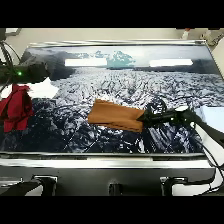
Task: Fold the clothes and pants, and hang the long-sleeved shirts on hangers.
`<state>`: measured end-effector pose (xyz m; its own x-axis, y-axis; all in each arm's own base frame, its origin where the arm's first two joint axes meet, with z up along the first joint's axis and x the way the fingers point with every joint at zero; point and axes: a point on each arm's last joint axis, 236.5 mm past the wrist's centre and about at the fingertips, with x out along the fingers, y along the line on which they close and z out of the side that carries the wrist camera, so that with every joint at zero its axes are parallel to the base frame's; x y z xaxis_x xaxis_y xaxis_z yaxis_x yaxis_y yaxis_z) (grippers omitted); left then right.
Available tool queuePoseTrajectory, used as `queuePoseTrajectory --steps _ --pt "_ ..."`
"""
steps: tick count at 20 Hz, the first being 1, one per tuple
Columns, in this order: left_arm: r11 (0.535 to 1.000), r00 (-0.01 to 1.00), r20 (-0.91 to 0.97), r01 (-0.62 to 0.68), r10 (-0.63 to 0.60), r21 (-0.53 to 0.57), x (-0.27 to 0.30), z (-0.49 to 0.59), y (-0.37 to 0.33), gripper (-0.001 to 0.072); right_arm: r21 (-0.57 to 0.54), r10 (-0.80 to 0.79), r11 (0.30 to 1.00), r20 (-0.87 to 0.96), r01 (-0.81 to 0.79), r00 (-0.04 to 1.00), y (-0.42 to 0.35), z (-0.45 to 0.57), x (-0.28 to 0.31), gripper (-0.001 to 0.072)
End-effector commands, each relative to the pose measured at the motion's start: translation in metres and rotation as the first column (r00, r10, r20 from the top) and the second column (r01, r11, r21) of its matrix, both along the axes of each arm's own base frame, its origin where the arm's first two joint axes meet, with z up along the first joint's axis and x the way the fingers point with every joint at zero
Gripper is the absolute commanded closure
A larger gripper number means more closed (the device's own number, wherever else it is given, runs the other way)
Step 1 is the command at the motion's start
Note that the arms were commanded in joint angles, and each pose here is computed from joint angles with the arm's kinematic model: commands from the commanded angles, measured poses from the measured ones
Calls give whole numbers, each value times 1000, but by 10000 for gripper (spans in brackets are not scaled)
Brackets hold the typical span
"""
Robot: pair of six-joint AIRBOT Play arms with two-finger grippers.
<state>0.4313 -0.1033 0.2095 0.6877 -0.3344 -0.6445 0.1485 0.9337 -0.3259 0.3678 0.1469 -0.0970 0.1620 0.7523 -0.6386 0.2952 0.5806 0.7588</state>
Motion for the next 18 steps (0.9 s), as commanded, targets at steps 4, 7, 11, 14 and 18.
queuePoseTrajectory --steps 4,7,11,14,18 --pt "1000 1000 -5 13 -13 2 -2 -1 -5 683 142 -18 990 273 -22 962 -7 97 51 678" --pt "1000 1000 -3 18 -18 7 -2 -1 -5 683 -38 -66 996 308 82 949 -102 144 74 677" --pt "1000 1000 -6 19 -19 7 -3 -1 -5 682 -190 -232 932 345 310 909 -244 206 68 677" --pt "1000 1000 -5 19 -19 7 -3 -1 -5 683 -198 -444 810 410 553 797 -341 252 52 677" --pt "1000 1000 -5 19 -19 7 -3 -1 -5 682 -169 -651 623 427 763 627 -432 273 11 677"
